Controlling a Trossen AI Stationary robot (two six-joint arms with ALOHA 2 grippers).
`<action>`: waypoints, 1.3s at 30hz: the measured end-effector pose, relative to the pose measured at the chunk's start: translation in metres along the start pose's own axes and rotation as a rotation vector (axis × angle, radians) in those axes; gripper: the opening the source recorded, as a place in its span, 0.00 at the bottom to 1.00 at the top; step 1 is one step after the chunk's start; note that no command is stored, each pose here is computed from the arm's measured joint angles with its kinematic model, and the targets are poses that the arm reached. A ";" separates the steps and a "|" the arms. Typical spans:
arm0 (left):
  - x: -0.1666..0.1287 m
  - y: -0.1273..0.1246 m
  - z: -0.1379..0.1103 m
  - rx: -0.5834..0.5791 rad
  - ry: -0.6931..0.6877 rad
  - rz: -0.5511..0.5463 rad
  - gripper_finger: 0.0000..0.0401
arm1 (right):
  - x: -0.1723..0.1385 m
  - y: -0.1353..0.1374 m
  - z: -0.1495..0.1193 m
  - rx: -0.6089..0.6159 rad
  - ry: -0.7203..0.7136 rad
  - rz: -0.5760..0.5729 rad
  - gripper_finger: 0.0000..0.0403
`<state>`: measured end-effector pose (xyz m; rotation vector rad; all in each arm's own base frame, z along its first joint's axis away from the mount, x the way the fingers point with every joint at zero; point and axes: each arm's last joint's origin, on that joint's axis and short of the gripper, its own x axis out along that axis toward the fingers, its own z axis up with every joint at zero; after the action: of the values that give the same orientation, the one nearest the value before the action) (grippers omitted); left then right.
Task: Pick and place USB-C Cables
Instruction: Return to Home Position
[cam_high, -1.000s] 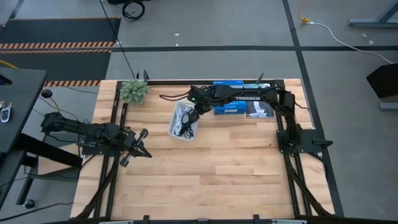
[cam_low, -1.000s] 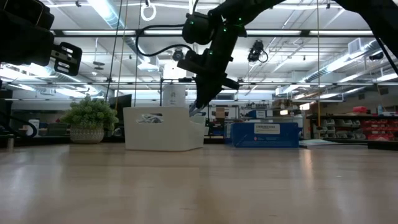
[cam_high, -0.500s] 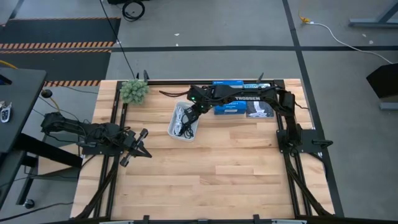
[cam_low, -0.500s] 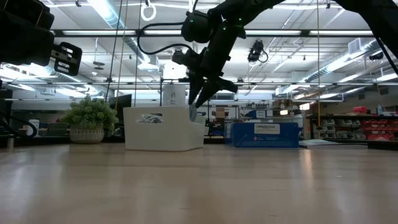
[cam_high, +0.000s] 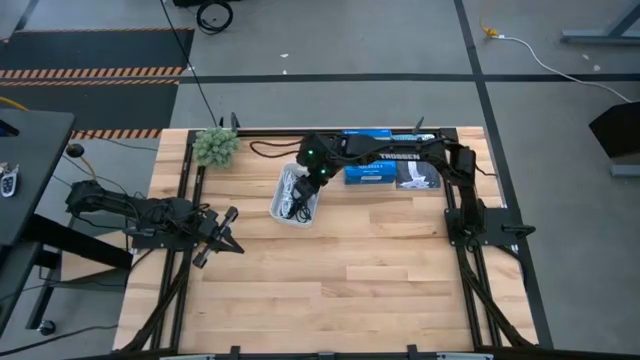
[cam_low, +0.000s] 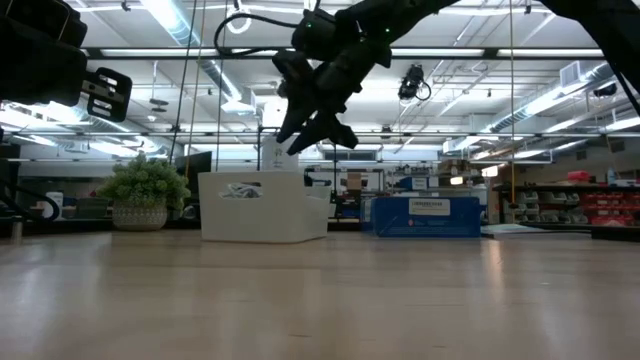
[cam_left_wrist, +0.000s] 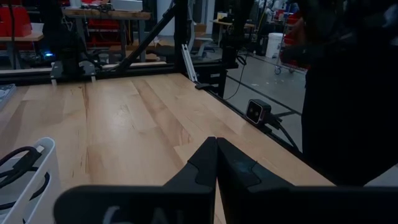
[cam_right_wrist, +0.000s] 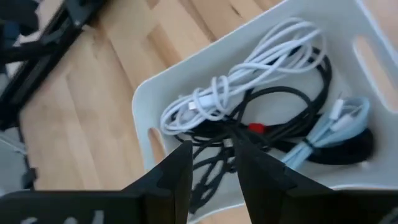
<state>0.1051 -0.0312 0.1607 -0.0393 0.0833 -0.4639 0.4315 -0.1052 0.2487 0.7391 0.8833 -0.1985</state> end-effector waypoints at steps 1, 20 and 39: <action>0.000 0.000 0.000 0.000 0.000 0.000 0.03 | 0.000 -0.001 0.000 -0.007 -0.002 -0.013 0.32; 0.000 0.000 0.000 0.000 0.000 0.000 0.03 | -0.042 0.003 0.016 -0.155 0.024 -0.013 0.31; 0.000 0.000 0.000 0.000 0.000 0.000 0.03 | -0.187 0.059 0.056 -0.448 -0.363 -0.124 0.31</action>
<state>0.1051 -0.0312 0.1607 -0.0394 0.0833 -0.4639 0.3746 -0.1238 0.4443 0.2193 0.5945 -0.2260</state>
